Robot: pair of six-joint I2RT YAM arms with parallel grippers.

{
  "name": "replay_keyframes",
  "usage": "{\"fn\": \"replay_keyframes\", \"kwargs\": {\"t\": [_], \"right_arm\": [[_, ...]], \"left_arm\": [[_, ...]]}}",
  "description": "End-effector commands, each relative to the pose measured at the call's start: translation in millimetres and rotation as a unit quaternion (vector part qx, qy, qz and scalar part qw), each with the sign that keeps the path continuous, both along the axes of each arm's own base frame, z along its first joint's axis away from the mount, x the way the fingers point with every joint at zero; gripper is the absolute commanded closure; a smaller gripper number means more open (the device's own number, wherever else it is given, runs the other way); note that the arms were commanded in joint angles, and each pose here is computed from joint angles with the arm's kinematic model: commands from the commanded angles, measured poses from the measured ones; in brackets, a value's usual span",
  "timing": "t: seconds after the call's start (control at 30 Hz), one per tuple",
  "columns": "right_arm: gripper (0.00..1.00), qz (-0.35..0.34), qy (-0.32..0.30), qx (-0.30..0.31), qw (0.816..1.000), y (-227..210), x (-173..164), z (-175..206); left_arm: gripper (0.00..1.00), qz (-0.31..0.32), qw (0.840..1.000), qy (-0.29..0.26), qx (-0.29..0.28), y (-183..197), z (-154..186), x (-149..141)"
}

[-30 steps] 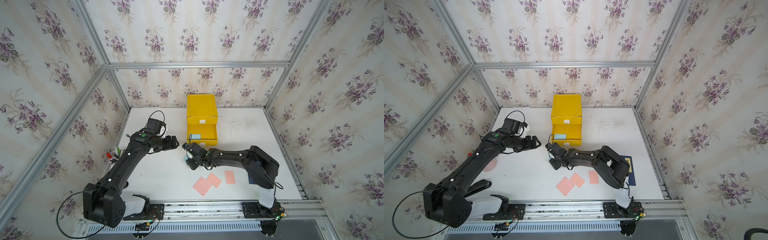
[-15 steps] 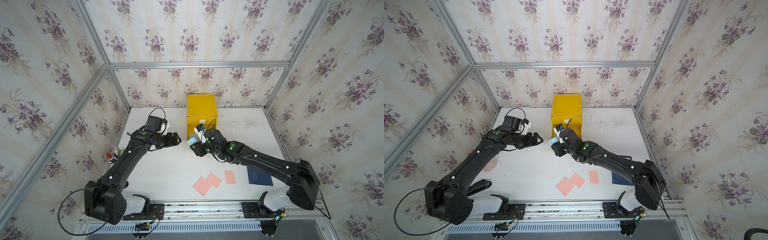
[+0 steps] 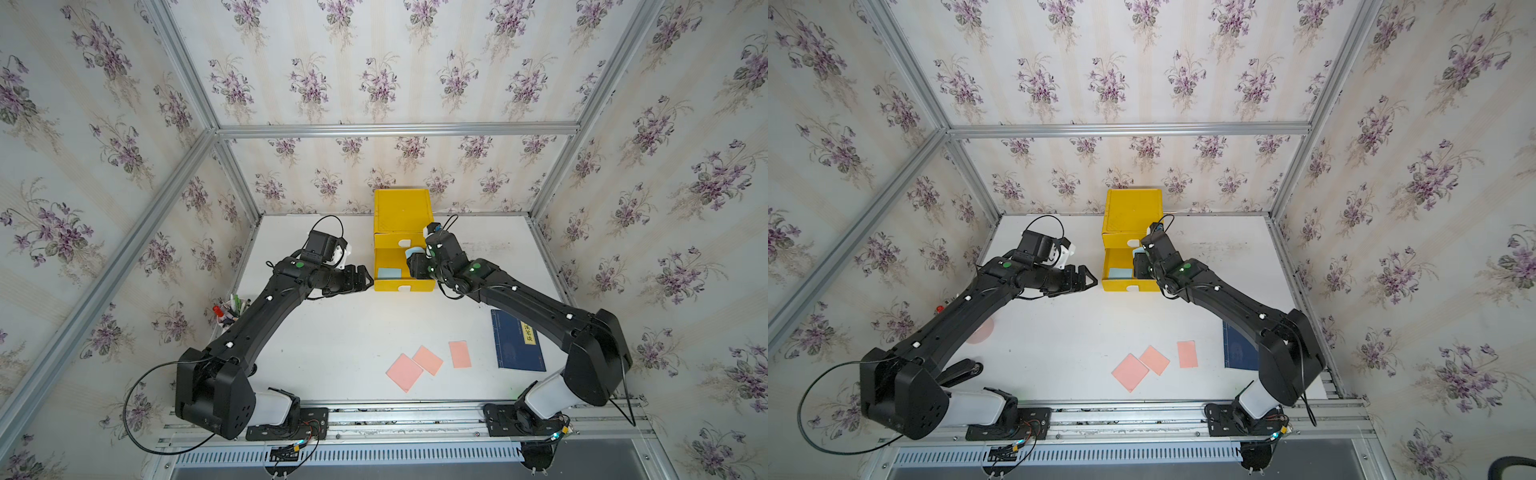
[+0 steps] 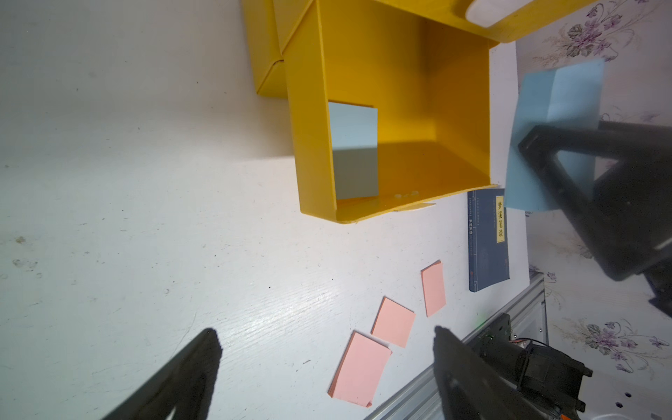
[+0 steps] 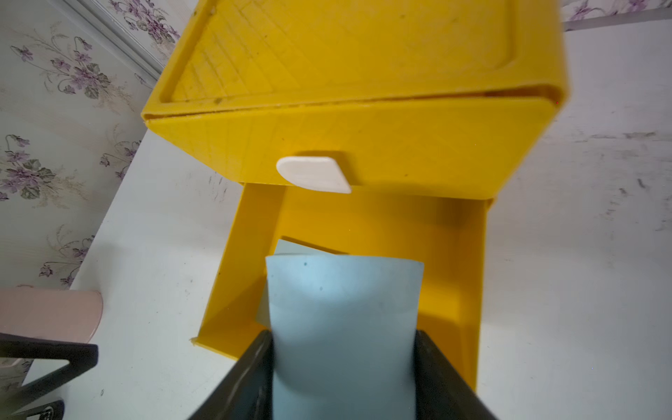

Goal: Please put the sticky notes in the drawer by color
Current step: Place the sticky notes in the drawer.

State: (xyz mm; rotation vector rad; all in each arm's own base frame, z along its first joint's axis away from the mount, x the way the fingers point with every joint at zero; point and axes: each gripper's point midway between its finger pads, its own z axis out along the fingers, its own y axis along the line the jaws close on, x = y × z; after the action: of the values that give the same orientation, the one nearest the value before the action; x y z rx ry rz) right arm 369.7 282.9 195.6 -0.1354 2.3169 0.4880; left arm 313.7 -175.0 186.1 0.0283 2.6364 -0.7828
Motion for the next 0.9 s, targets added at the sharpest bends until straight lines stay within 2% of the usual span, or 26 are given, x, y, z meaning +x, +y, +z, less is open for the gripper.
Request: {"fn": "replay_keyframes", "kwargs": {"t": [0.0, 0.13, 0.3, 0.47, 0.7, 0.87], "right_arm": [[0.39, -0.018, 0.007, -0.019, 1.0, -2, 8, -9], [0.36, -0.037, 0.014, -0.057, 0.998, -9, 15, -21], [0.33, -0.04, 0.017, -0.074, 0.996, -12, 17, -31], [0.22, -0.038, 0.021, -0.094, 0.995, -10, 23, -40], [0.11, -0.031, 0.018, -0.09, 0.995, -8, 23, -39], [0.1, -0.015, -0.003, -0.068, 0.998, -12, 11, -18]], "left_arm": [[0.1, -0.007, 1.0, -0.008, -0.005, -7, 0, 4], [0.1, -0.012, 1.0, -0.007, -0.003, -8, -2, 3], [0.1, -0.012, 1.0, -0.009, -0.002, -8, -2, 4], [0.1, -0.016, 1.0, -0.001, -0.002, -12, -4, 8], [0.1, -0.015, 1.0, -0.018, 0.003, -14, 13, 23], [0.1, -0.015, 0.999, -0.049, 0.009, -18, 40, 53]]}}
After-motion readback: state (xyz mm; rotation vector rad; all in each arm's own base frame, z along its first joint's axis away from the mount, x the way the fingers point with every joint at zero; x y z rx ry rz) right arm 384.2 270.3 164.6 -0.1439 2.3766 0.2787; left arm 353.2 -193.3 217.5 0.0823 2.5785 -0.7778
